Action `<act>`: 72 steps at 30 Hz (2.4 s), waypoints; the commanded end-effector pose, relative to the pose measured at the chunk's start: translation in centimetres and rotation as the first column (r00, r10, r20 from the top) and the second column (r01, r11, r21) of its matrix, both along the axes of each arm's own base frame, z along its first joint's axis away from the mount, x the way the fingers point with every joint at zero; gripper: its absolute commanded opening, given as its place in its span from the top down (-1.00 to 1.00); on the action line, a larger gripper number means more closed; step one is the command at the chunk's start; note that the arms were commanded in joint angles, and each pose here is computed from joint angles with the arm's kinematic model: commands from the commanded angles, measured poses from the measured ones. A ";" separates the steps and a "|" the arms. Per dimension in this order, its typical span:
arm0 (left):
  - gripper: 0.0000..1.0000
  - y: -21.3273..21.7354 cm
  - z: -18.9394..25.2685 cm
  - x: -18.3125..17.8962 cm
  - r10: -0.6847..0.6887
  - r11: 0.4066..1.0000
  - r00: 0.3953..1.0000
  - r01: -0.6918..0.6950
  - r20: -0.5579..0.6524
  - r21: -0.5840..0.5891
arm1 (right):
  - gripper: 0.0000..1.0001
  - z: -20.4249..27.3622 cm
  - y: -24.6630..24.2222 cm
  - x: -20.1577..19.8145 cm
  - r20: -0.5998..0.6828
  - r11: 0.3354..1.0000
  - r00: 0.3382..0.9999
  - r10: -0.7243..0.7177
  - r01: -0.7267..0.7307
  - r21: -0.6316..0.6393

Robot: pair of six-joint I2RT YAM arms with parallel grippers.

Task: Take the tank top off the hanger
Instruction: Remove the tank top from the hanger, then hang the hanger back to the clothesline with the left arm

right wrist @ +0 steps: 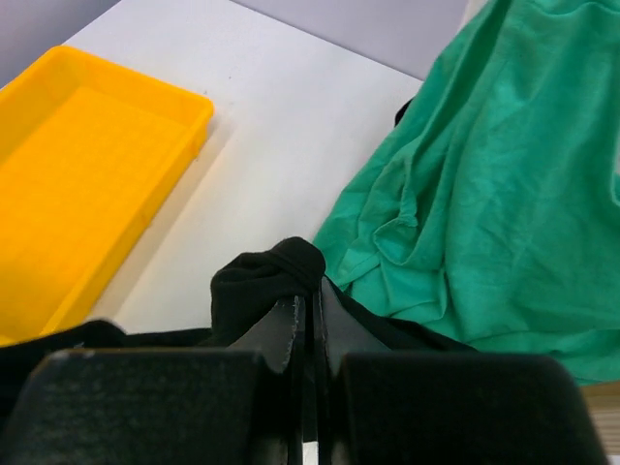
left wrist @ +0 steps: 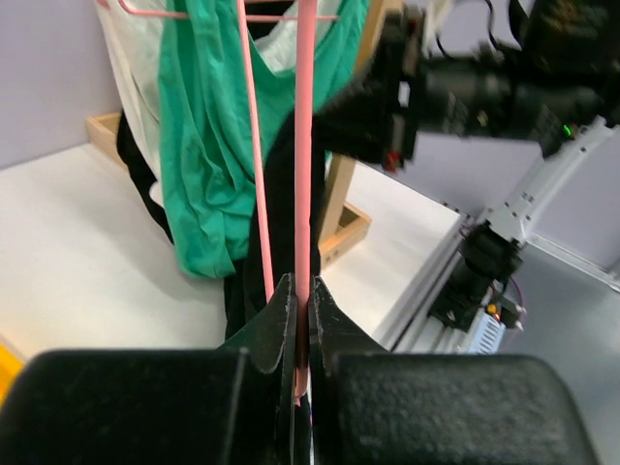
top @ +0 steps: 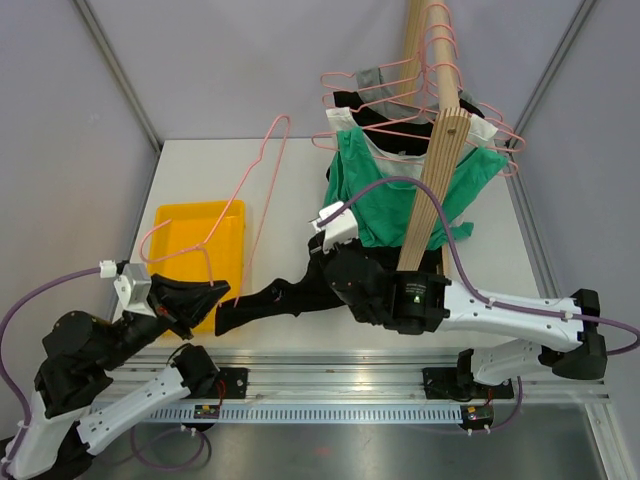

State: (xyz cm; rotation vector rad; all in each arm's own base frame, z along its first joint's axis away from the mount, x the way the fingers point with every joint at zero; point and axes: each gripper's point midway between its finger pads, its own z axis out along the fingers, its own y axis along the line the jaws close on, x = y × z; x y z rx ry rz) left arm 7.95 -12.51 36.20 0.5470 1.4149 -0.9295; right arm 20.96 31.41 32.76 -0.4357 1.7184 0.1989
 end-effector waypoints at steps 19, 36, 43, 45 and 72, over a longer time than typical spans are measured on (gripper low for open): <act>1.00 -1.5 5.2 6.6 0.244 0.966 0.960 -0.228 0.138 -0.121 | 1.00 1.1 5.0 -7.4 -0.002 0.989 0.993 0.122 -0.121 0.088; 1.00 -4.0 6.1 7.3 0.180 0.983 0.978 -0.178 0.104 -0.034 | 0.79 -1.6 4.5 -8.1 -0.062 0.991 0.993 0.105 -0.099 0.090; 1.00 -3.6 6.4 6.5 0.150 0.988 0.984 -0.152 0.099 0.010 | -0.99 -2.0 2.2 -7.7 -0.074 0.999 0.997 0.037 -0.034 0.040; 1.00 -3.5 6.8 5.7 0.118 0.991 0.989 -0.124 0.094 0.057 | -0.99 -1.1 1.1 -7.6 -0.075 0.998 0.997 0.027 -0.022 0.064; 1.00 -11.7 2.6 3.4 -0.356 0.818 0.931 0.354 -0.086 0.453 | -0.99 8.5 -18.3 -4.7 0.035 0.955 0.981 -0.191 0.177 0.240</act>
